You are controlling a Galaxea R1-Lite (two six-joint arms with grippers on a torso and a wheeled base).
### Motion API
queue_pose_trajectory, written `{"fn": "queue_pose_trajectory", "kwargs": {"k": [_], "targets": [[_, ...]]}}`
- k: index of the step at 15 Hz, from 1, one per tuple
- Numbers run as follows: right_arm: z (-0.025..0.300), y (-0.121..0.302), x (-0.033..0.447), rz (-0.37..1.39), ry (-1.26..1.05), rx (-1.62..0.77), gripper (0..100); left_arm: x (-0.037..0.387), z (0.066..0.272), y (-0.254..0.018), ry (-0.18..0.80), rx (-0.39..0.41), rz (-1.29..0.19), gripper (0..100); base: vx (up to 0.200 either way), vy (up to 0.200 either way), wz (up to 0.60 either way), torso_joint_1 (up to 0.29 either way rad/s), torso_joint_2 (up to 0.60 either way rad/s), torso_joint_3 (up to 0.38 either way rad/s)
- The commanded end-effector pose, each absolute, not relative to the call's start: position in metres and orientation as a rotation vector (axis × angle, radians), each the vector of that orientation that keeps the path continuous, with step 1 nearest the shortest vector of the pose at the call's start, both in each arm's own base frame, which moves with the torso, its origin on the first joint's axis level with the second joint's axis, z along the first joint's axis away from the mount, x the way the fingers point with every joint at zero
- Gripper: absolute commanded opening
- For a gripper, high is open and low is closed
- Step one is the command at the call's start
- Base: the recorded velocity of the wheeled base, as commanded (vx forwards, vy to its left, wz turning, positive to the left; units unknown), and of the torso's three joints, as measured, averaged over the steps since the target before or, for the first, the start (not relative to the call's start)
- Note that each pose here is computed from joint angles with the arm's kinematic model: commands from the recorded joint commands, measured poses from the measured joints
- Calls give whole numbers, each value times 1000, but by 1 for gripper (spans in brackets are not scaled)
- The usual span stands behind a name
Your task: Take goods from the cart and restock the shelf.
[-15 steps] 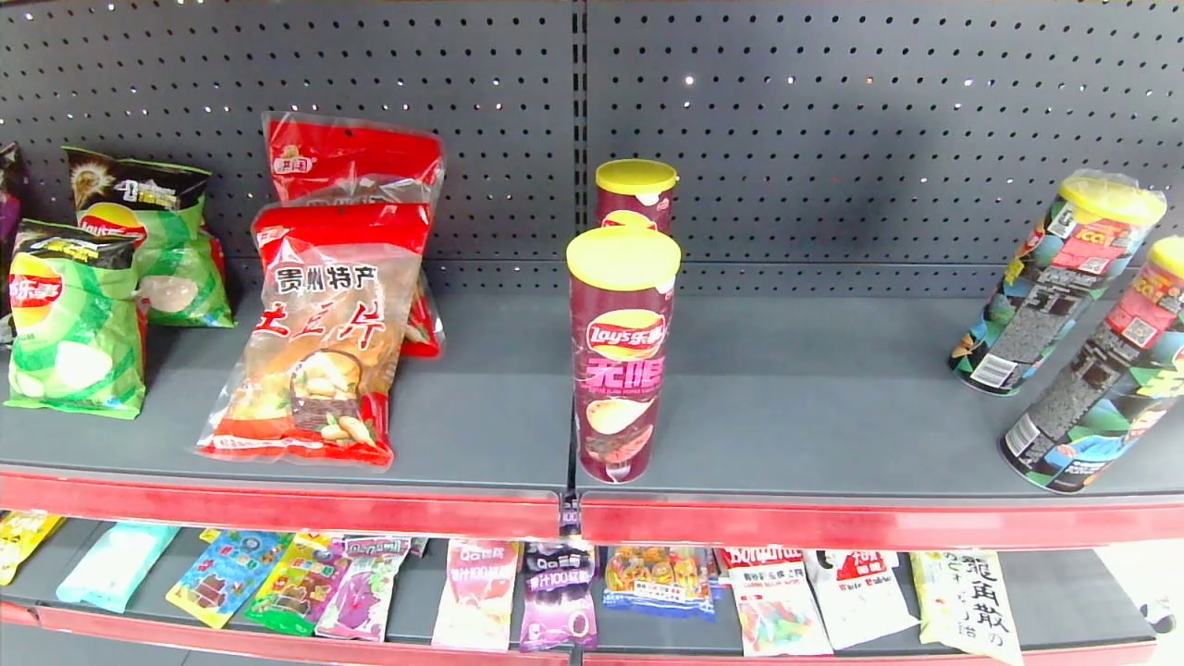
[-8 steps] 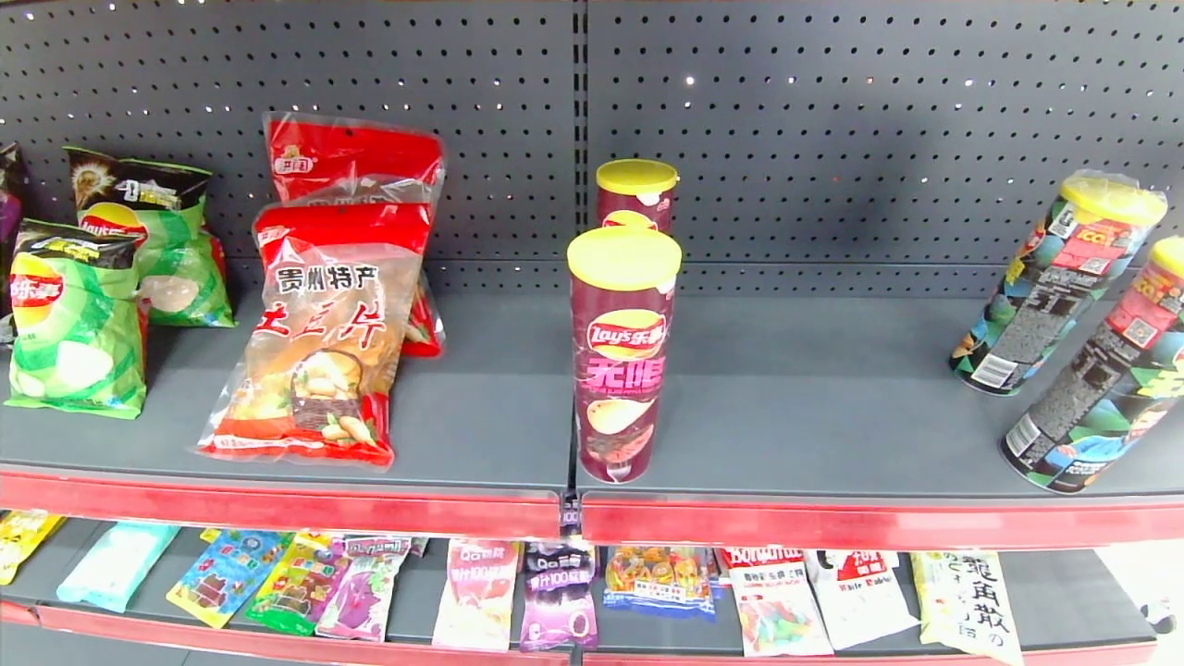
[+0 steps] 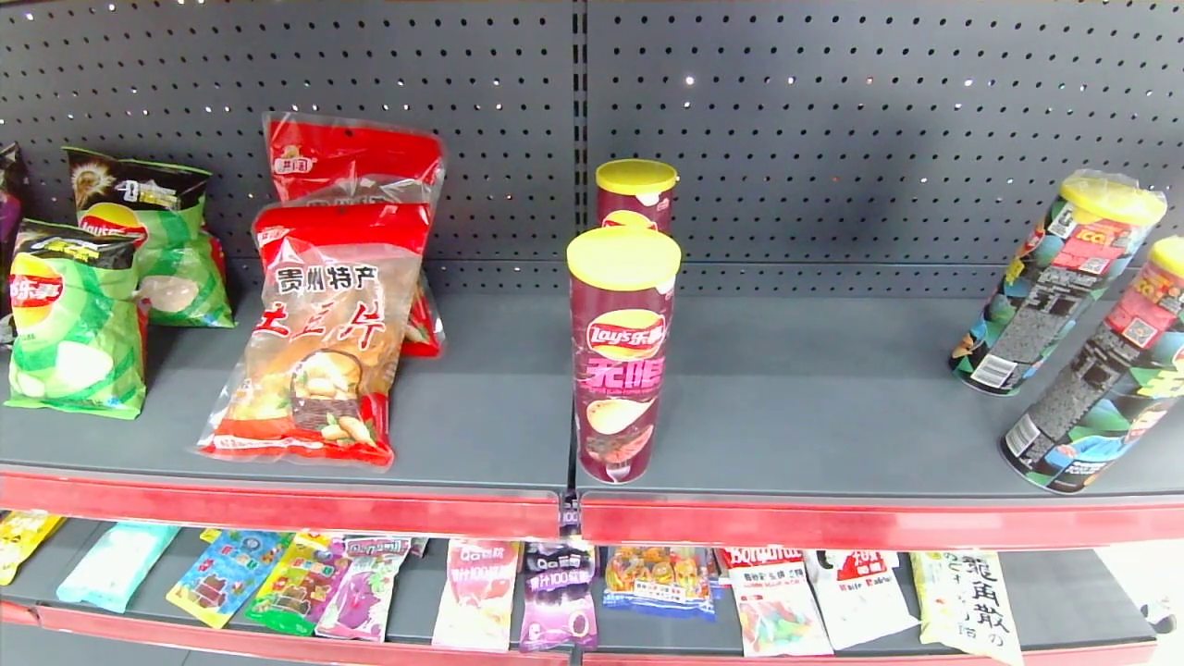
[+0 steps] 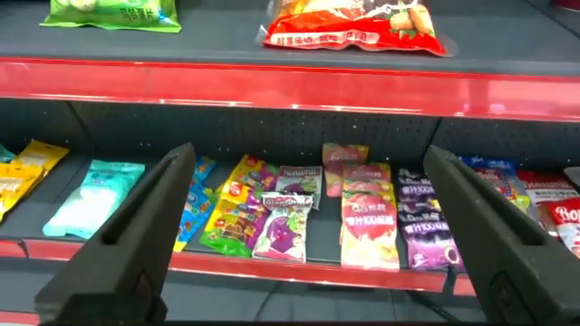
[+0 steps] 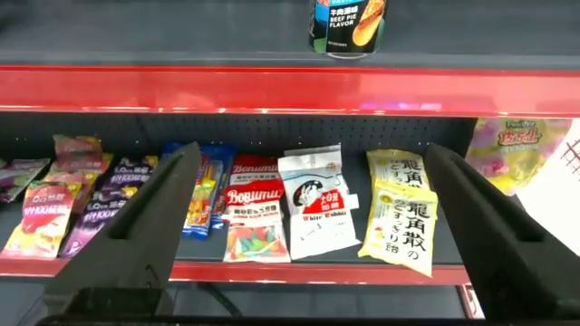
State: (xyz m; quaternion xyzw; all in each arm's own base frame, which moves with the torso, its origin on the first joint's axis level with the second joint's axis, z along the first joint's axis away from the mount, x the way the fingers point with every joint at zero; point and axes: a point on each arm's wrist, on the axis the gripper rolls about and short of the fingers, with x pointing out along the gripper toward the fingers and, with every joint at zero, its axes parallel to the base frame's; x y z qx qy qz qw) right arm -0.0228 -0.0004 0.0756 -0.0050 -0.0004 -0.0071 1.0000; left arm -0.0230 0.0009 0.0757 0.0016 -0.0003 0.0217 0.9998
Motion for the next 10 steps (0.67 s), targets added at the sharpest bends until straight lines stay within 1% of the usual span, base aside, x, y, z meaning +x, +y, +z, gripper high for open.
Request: {"fn": "queue_pose_trajectory", "kwargs": {"k": [1,10], "targets": [[76,0,-23,-14,3,-11,100,-23,76,1,0,3,43,100,0,-200,0,7,-2,-2],[76,0,-23,-12,0,-9,100,-23,76,1,0,3,44,100,0,-200,0,2,3,5]]}}
